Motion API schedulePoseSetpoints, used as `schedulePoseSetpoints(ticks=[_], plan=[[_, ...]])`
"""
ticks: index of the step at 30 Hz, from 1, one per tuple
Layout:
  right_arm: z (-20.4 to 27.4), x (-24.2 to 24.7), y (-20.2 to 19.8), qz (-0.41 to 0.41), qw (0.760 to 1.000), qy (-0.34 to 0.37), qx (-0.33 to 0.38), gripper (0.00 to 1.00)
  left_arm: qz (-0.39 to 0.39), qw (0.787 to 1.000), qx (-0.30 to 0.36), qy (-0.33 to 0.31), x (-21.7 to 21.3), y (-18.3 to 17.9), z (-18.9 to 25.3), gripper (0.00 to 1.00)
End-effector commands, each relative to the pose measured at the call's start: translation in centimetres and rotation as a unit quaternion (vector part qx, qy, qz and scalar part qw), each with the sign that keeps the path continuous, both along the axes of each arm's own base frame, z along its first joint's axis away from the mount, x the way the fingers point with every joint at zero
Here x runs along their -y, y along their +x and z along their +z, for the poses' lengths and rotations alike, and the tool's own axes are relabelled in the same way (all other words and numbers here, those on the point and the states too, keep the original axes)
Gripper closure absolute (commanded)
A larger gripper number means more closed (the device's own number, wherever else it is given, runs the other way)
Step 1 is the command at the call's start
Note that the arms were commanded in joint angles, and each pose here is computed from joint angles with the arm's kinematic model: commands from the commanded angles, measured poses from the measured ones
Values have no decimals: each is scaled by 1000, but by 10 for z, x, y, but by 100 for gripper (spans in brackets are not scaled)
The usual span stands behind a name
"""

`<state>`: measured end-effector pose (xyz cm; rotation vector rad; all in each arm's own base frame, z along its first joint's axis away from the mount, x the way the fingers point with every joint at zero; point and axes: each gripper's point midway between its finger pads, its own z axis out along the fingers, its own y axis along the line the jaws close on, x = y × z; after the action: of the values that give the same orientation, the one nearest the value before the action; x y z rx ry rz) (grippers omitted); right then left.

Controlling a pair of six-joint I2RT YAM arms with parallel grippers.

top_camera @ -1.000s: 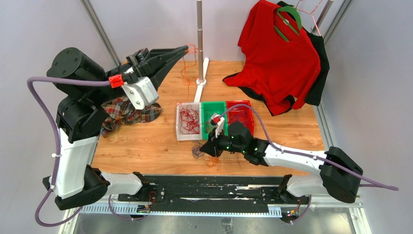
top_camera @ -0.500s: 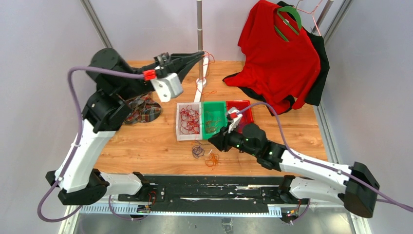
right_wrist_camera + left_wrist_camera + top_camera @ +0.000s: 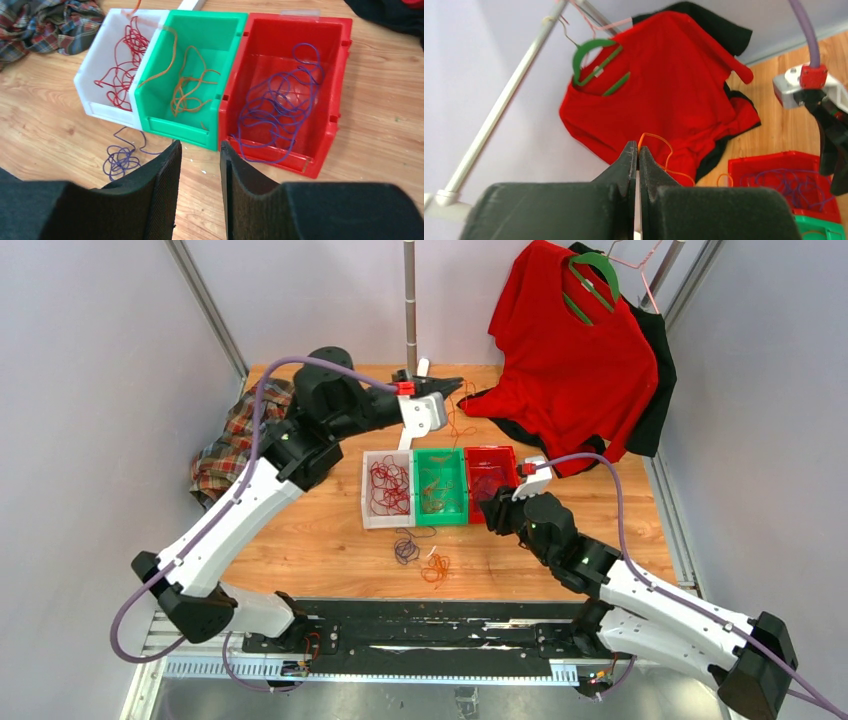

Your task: Untangle the cables

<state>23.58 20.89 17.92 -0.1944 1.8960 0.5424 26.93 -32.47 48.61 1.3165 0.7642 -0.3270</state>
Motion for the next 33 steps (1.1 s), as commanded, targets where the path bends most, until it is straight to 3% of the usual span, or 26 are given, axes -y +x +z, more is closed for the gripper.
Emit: schedulePoseSetpoints(ticks=[1,11,17,26,33], plan=[[-14,29,6,-56,998,-36,-5,66,21,1000,8,5,12,21,-21,99],[-11,44,6,-75,996,-53,11,66,85,993,-28,82,12,70,-123,100],[-10,46,7,-75,996,-57,10,65,111,982,-48,145,-1,79,-181,100],[-6,44,10,-74,995,-64,5,65,64,961,-136,233,-5,55,-235,100],[-9,36,9,-57,996,-64,-8,65,46,964,-146,217,4,52,-232,100]])
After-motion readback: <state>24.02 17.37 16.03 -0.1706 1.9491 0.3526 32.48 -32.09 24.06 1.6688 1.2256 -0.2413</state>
